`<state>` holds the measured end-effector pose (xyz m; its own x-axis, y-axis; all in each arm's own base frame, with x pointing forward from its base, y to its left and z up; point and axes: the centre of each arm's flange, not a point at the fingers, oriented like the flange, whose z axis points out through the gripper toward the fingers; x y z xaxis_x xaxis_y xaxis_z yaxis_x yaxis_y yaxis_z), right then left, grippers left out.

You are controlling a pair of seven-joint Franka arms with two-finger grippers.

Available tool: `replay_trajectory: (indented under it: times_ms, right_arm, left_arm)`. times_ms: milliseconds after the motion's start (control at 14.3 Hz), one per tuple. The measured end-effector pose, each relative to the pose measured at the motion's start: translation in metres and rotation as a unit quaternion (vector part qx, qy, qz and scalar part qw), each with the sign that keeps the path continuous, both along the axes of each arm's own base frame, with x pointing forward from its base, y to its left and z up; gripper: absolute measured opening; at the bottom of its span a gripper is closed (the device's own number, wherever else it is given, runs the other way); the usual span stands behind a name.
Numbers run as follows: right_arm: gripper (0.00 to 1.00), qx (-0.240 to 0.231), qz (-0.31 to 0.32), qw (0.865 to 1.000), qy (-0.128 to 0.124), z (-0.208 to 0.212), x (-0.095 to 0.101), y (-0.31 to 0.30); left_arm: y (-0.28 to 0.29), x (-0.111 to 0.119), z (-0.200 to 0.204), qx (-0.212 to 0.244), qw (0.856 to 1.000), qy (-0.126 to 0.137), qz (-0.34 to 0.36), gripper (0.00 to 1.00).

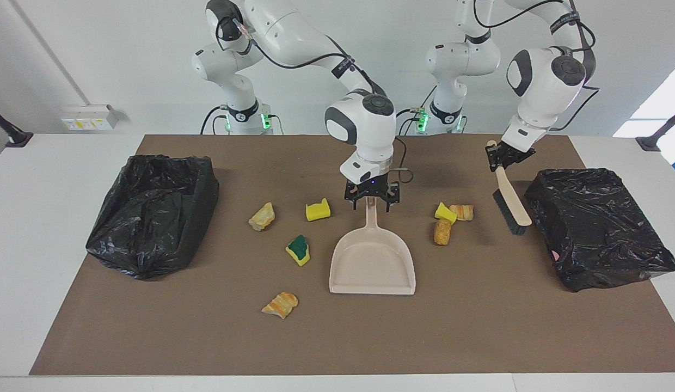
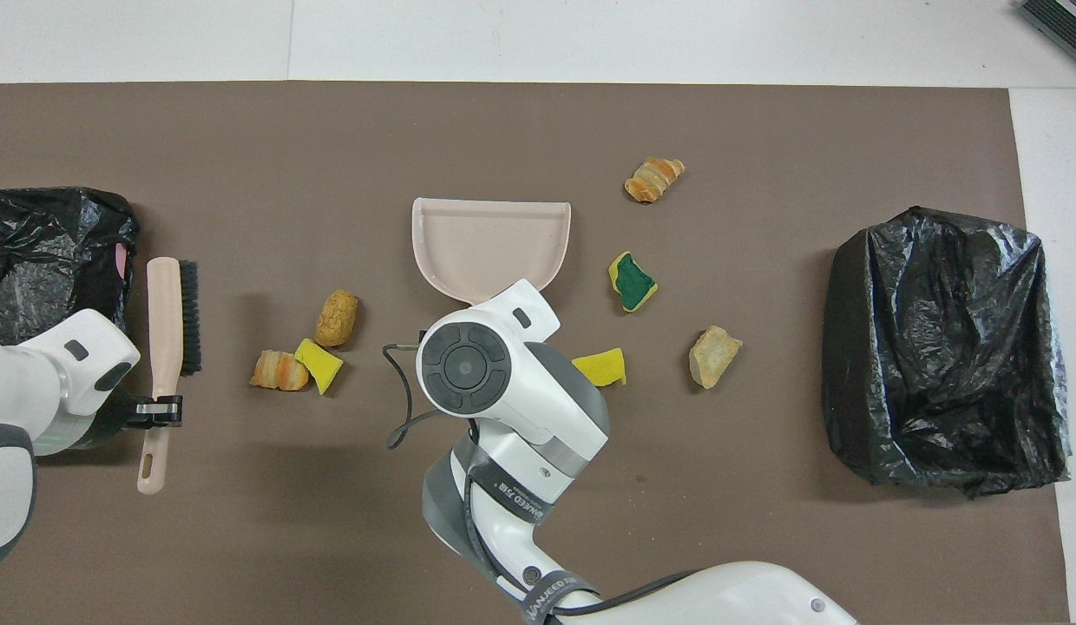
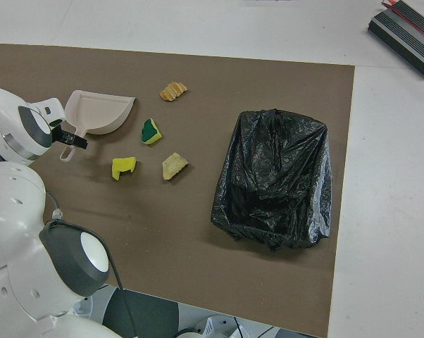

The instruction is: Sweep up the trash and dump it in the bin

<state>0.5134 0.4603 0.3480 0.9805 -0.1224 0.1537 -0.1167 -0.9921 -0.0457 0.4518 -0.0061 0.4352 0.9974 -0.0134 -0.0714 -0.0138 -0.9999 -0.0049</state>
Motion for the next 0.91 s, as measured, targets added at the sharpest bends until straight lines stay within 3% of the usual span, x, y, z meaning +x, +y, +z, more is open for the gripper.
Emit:
replay_trajectory:
  times_ms: [140, 210, 420, 560, 700, 910]
  right_arm:
    - [0.94, -0.006, 0.011, 1.000, -0.003, -0.003, -0.006, 0.007]
    - [0.84, -0.007, 0.013, 1.000, -0.004, -0.003, -0.007, 0.008]
    - [0.74, -0.020, 0.020, 1.000, -0.011, -0.004, -0.006, 0.006]
    - [0.49, -0.025, 0.023, 0.999, -0.013, -0.004, -0.006, 0.005]
    - [0.31, -0.028, 0.030, 0.999, -0.016, -0.003, -0.003, 0.003]
    - [0.31, -0.027, 0.045, 0.998, -0.025, 0.010, 0.005, -0.004]
  left_arm:
    - [0.002, 0.001, -0.004, 0.000, 1.000, 0.005, -0.005, 0.26]
    - [0.002, 0.002, -0.008, 0.000, 1.000, 0.008, -0.006, 0.26]
    - [0.001, 0.003, -0.012, 0.000, 1.000, 0.013, -0.007, 0.26]
    - [0.001, 0.003, -0.012, 0.000, 1.000, 0.014, -0.008, 0.26]
    - [0.001, 0.003, -0.012, 0.000, 1.000, 0.014, -0.008, 0.26]
    - [0.000, 0.002, -0.015, 0.000, 1.000, 0.016, -0.008, 0.26]
